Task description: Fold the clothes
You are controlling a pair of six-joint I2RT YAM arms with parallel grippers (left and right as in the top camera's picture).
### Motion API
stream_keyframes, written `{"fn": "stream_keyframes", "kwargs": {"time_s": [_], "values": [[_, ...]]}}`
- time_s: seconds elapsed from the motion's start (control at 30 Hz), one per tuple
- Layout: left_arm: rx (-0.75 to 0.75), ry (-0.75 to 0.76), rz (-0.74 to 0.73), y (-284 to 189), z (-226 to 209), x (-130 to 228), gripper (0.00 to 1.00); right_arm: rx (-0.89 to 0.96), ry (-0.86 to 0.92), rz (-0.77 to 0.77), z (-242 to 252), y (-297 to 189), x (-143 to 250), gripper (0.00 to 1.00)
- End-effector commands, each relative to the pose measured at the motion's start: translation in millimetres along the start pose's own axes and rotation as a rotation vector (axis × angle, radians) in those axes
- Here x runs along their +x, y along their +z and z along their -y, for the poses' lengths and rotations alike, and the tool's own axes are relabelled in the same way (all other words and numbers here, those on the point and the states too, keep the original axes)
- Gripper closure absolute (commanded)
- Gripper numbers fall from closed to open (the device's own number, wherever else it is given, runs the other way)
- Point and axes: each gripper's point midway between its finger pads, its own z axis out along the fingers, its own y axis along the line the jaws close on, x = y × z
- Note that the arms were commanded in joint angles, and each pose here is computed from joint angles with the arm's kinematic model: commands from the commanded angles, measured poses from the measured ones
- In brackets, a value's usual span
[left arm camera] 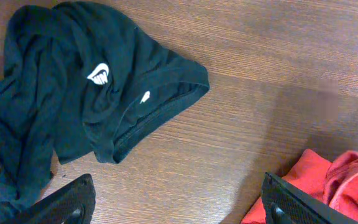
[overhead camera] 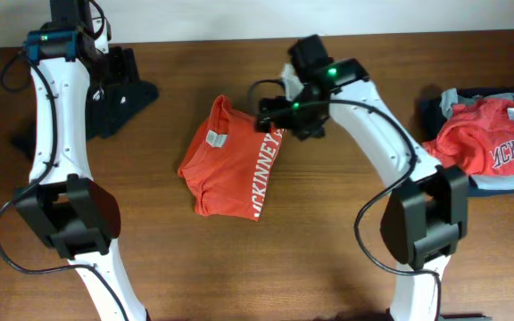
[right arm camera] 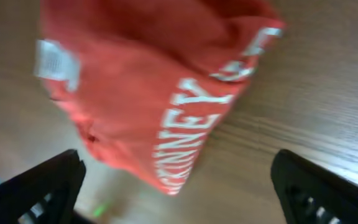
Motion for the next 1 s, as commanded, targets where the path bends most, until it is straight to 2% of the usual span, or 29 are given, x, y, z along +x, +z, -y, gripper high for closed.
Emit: {"fn": "stream_keyframes", "kwargs": {"time_s": [0.0, 0.17, 0.67, 0.93, 0.97], "values": [[0.012, 0.010, -0.010, 4, 1, 1, 0.15, -0.008, 0.040, -0.038, 6, 14, 17, 0.01], [0.012, 0.010, -0.010, 5, 1, 1, 0.15, -0.040, 0.059, -0.058, 9, 47, 32, 0.01], [0.011, 0.009, -0.027, 13, 1, 4, 0.15, -0.112, 0.051, 0.019, -6, 113, 45, 0.01], [0.015, 0.007, -0.082, 34, 1, 15, 0.15, -0.145, 0.019, 0.094, -27, 131, 35, 0.00], [0.014, 0.007, -0.087, 36, 0, 16, 0.15, -0.143, 0.023, 0.106, -28, 131, 33, 0.04]]}}
